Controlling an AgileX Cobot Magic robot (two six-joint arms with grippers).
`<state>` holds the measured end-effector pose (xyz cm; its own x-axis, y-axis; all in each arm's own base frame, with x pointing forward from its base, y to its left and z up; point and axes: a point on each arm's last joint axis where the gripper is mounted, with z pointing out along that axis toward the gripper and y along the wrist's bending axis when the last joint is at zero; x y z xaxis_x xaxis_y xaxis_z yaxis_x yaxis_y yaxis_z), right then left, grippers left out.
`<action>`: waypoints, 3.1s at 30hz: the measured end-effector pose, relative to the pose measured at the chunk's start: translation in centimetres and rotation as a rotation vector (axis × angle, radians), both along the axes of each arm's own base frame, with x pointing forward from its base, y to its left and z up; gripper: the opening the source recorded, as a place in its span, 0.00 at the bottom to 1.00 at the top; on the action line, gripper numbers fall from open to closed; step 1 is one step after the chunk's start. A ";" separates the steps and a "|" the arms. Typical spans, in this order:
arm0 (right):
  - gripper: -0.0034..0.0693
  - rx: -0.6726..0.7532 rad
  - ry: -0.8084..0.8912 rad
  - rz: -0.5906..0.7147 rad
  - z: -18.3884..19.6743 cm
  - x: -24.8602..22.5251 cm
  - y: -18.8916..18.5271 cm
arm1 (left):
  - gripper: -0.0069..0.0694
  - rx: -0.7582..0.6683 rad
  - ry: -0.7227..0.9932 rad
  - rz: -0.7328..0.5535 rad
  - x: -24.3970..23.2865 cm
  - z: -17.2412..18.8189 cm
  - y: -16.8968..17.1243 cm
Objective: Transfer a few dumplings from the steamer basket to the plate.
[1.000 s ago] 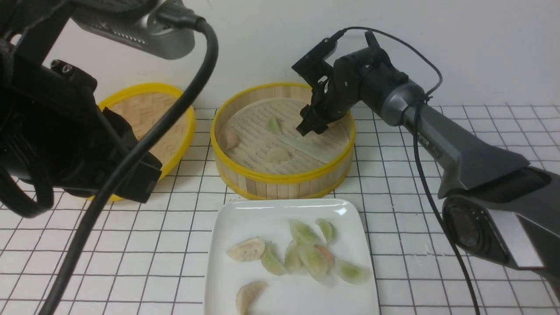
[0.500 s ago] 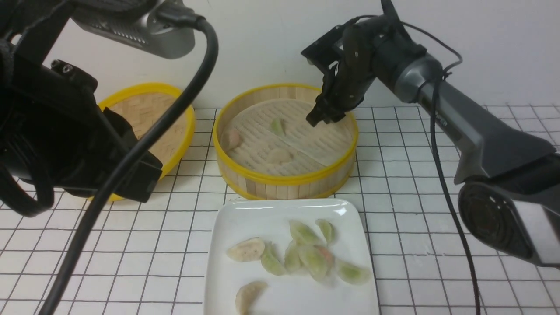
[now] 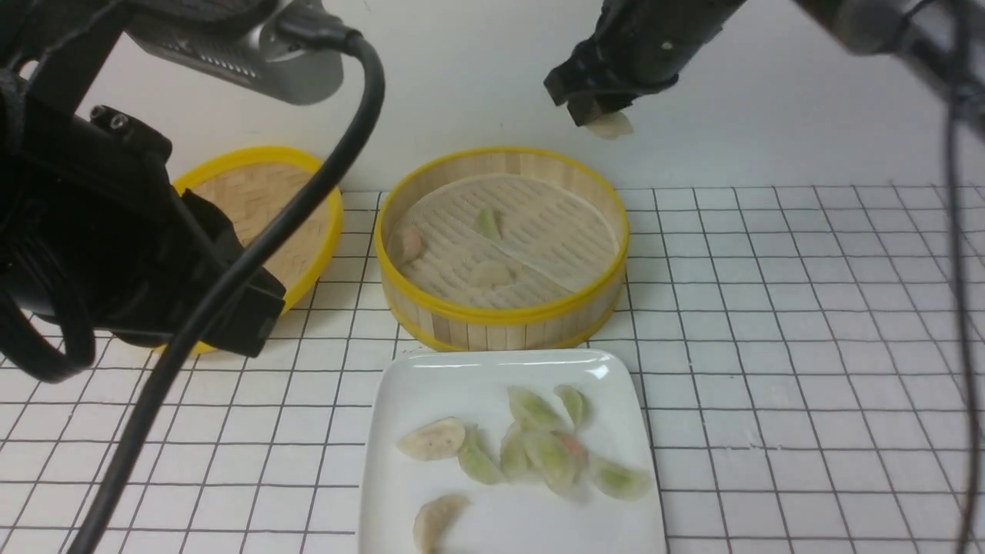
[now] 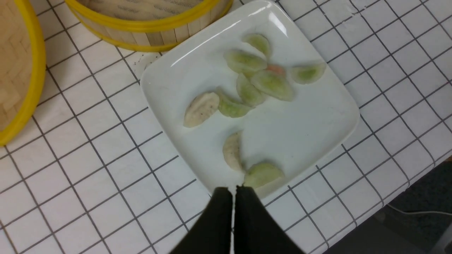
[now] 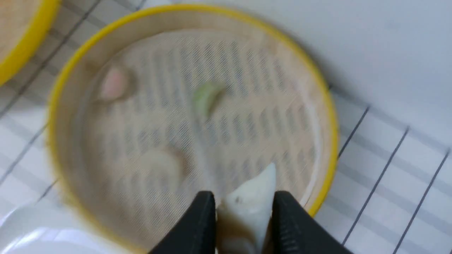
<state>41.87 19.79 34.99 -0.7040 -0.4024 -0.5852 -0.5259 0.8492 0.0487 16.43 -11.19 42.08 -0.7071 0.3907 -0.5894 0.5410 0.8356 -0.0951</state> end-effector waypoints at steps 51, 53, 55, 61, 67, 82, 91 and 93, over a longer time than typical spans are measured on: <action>0.03 0.143 -0.220 -0.137 9.7 -21.6 -10.1 | 0.08 -0.161 -0.415 0.126 -8.7 0.9 7.0; 0.03 0.230 -0.324 -0.162 9.8 -25.4 -11.8 | 0.08 -0.188 -0.468 0.127 -9.4 -0.2 7.5; 0.03 0.417 -0.518 -0.193 8.7 -31.2 -14.4 | 0.08 -0.225 -0.530 0.124 -10.0 -2.2 7.9; 0.03 0.678 -0.917 -0.197 2.8 -40.3 -18.9 | 0.08 -0.312 -0.617 0.116 -10.0 -5.9 7.6; 0.03 0.644 -0.956 -0.204 -2.4 -41.1 -19.4 | 0.08 -0.359 -0.637 0.114 -9.2 -6.9 7.0; 0.03 0.624 -0.949 -0.209 -2.7 -41.0 -19.4 | 0.08 -0.367 -0.647 0.114 -9.0 -6.8 6.8; 0.03 0.624 -0.948 -0.209 -2.7 -41.0 -19.4 | 0.08 -0.366 -0.649 0.113 -9.0 -6.8 6.8; 0.03 0.624 -0.948 -0.209 -2.7 -41.0 -19.4 | 0.08 -0.353 -0.657 0.106 -9.0 -6.8 6.8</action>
<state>0.91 0.34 32.25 0.1063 0.2154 -0.9707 -0.4278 0.8912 0.1509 7.47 -4.38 35.27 -0.1901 0.0497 -0.9805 0.4969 0.8662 -0.0525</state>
